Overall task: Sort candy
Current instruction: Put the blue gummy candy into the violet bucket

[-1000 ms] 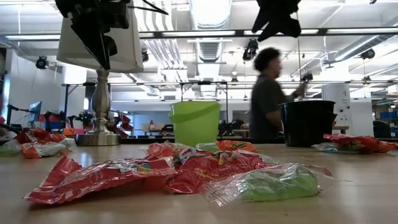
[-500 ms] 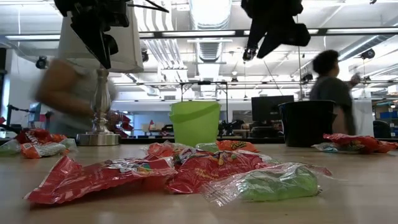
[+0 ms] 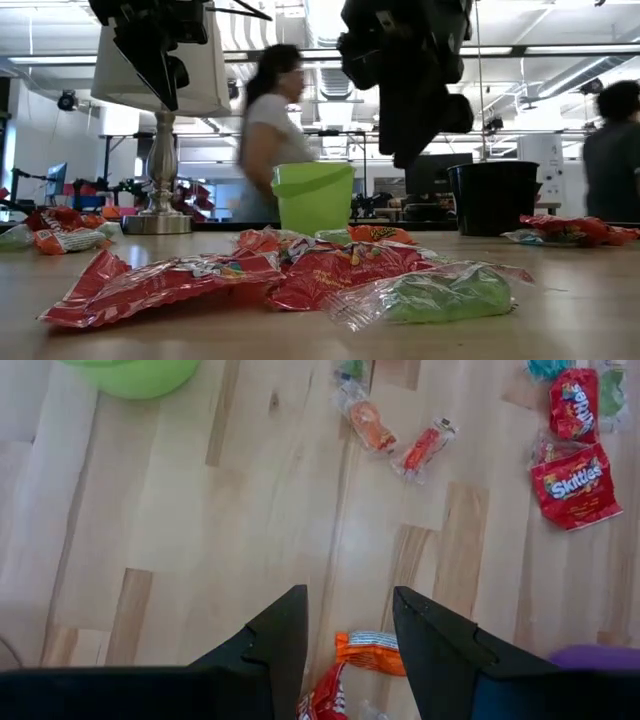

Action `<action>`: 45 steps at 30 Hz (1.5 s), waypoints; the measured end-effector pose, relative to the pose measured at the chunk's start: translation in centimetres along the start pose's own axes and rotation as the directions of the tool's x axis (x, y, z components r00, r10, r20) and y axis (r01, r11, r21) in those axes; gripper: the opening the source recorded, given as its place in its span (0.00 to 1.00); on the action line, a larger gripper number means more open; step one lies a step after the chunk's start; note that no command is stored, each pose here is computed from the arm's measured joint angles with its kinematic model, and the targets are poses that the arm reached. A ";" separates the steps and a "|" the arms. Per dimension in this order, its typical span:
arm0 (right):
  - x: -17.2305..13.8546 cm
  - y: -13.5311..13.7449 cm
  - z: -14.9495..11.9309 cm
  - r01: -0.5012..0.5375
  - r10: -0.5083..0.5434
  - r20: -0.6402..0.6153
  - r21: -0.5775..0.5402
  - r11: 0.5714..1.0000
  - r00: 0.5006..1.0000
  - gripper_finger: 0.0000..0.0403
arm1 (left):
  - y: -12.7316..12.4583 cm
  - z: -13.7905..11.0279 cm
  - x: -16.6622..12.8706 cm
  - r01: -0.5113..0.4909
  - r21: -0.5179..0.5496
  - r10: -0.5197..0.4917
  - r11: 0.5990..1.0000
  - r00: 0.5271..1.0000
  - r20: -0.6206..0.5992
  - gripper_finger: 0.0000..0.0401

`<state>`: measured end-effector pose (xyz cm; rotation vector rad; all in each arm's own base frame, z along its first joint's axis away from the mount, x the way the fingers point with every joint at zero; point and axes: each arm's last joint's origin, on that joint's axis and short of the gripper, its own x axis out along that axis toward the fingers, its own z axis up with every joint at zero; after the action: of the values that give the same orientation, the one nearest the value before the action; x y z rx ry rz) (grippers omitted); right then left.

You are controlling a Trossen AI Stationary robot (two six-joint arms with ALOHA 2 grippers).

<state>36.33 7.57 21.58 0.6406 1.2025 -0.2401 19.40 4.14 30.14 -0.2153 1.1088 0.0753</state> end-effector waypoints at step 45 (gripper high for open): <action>4.4 3.3 -2.6 0.013 -0.008 -0.061 0.071 0.997 0.998 0.49 | -0.3 -0.1 -0.2 0.008 0.008 -0.008 1.000 1.000 0.010 0.33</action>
<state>37.54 12.43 18.06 0.7082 1.2607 -0.2747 19.26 3.79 30.35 -0.2123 1.0978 0.0652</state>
